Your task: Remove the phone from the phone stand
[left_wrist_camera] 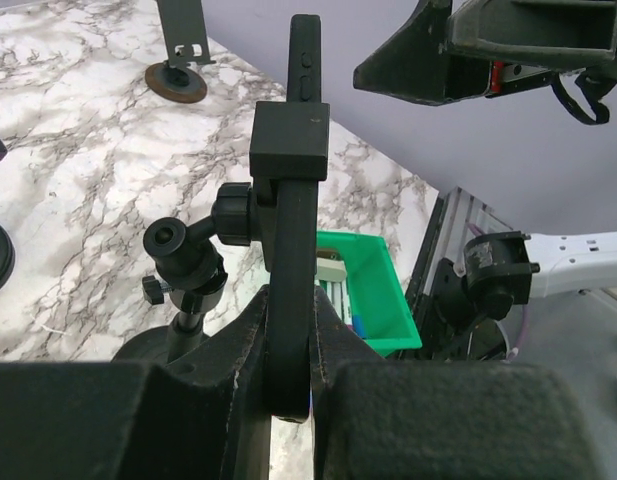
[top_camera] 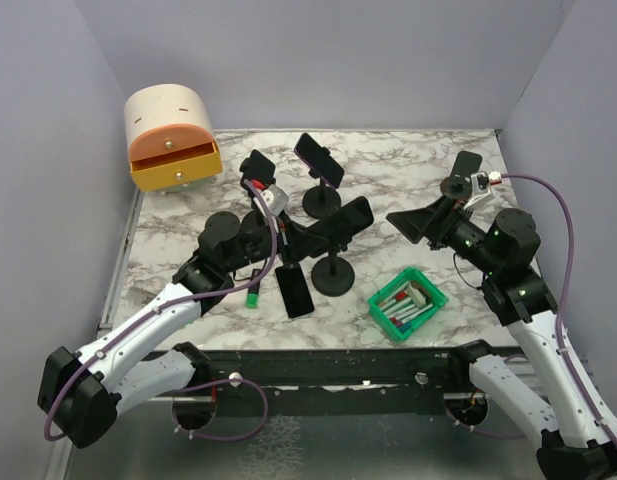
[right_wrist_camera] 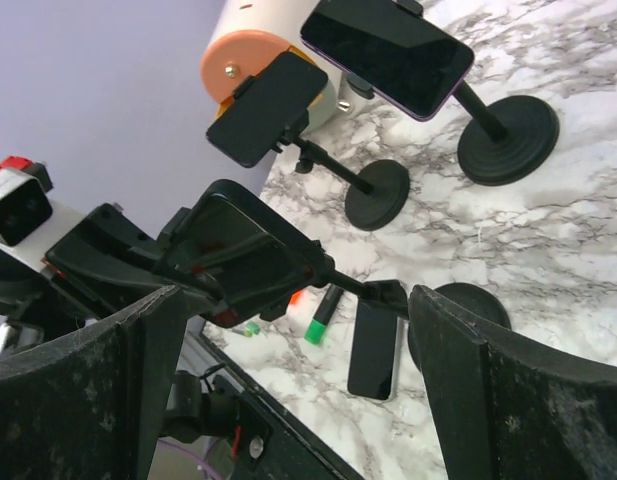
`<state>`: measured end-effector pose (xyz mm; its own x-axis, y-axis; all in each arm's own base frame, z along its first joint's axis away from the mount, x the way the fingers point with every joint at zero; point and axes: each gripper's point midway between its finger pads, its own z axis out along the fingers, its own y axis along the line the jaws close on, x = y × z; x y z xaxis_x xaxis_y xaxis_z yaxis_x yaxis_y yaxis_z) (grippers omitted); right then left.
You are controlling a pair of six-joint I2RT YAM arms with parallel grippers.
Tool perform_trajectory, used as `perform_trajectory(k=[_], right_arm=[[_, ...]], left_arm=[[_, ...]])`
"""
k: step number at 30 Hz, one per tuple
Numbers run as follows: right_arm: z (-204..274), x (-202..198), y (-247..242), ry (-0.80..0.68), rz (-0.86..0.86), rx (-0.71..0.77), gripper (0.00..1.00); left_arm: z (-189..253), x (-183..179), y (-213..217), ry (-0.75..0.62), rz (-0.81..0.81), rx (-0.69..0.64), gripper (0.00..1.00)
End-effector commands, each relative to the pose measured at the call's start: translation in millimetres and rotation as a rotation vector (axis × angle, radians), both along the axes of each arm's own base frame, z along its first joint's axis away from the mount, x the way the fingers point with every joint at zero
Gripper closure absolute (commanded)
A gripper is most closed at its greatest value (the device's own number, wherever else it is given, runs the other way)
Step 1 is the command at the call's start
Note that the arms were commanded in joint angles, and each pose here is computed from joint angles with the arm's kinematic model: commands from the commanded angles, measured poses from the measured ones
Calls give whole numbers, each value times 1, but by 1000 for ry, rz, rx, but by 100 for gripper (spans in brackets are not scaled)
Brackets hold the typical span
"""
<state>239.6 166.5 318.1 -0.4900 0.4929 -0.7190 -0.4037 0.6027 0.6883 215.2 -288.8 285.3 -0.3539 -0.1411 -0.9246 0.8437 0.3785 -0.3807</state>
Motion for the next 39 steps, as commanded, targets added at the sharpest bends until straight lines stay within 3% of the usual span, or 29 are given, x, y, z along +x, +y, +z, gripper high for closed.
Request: perform_trajectory(k=[1, 13, 22, 27, 39], right_arm=[[17, -2, 14, -17, 70, 96, 3], [20, 2, 21, -5, 102, 137, 4], [13, -1, 13, -11, 65, 88, 4], [16, -7, 8, -46, 59, 23, 4], [11, -19, -7, -76, 36, -121, 3]], left_arm=[[-10, 3, 6, 72, 60, -53, 100], [-27, -5, -1, 104, 61, -82, 100], [-34, -13, -21, 84, 39, -44, 90], [-36, -13, -18, 78, 49, -37, 70], [-9, -12, -8, 29, 86, -13, 45]])
